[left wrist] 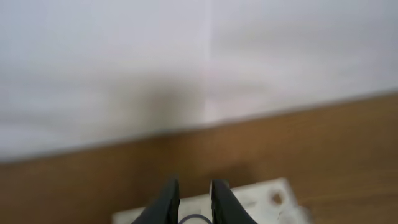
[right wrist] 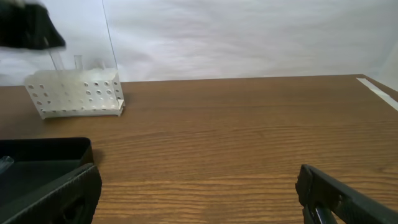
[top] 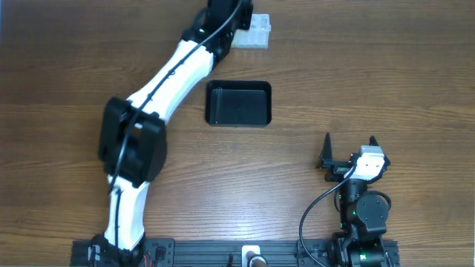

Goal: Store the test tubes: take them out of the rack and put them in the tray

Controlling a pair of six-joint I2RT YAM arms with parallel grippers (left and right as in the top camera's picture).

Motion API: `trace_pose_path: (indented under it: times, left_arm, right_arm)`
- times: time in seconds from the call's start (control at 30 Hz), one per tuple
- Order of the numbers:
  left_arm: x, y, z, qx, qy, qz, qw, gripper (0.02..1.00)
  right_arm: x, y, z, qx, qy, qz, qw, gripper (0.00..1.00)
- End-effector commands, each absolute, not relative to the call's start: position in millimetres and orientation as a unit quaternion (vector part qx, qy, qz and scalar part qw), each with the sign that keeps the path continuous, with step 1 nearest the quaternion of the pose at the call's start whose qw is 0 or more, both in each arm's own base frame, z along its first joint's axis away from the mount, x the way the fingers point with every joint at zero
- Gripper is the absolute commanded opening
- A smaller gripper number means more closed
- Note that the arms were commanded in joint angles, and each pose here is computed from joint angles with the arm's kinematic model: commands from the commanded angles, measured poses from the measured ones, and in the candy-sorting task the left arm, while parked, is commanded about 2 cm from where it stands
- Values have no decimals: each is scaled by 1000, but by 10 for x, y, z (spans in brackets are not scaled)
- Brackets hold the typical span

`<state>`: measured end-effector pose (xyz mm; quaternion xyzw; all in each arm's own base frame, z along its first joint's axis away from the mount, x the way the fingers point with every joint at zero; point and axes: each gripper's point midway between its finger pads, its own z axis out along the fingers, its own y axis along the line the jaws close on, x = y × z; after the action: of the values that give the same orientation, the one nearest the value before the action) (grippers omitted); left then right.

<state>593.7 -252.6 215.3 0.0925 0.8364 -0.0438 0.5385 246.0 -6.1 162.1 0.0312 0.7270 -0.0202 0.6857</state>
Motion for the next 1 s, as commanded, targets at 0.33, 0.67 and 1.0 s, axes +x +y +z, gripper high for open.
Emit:
trace_pose_path:
  times: [0.33, 0.67, 1.0]
  left_arm:
    - [5062, -2343, 2885, 19, 878, -88, 470, 82]
    - [4633, -2387, 1455, -7, 949, -51, 311, 88]
    - [4555, -2401, 927, 1, 965, -26, 261, 64]
  right_arm:
    - [2458, -73, 1599, 32, 728, -22, 685, 993]
    - [2458, -73, 1599, 32, 728, -22, 685, 993]
    - [2458, -73, 1599, 32, 728, -22, 685, 991]
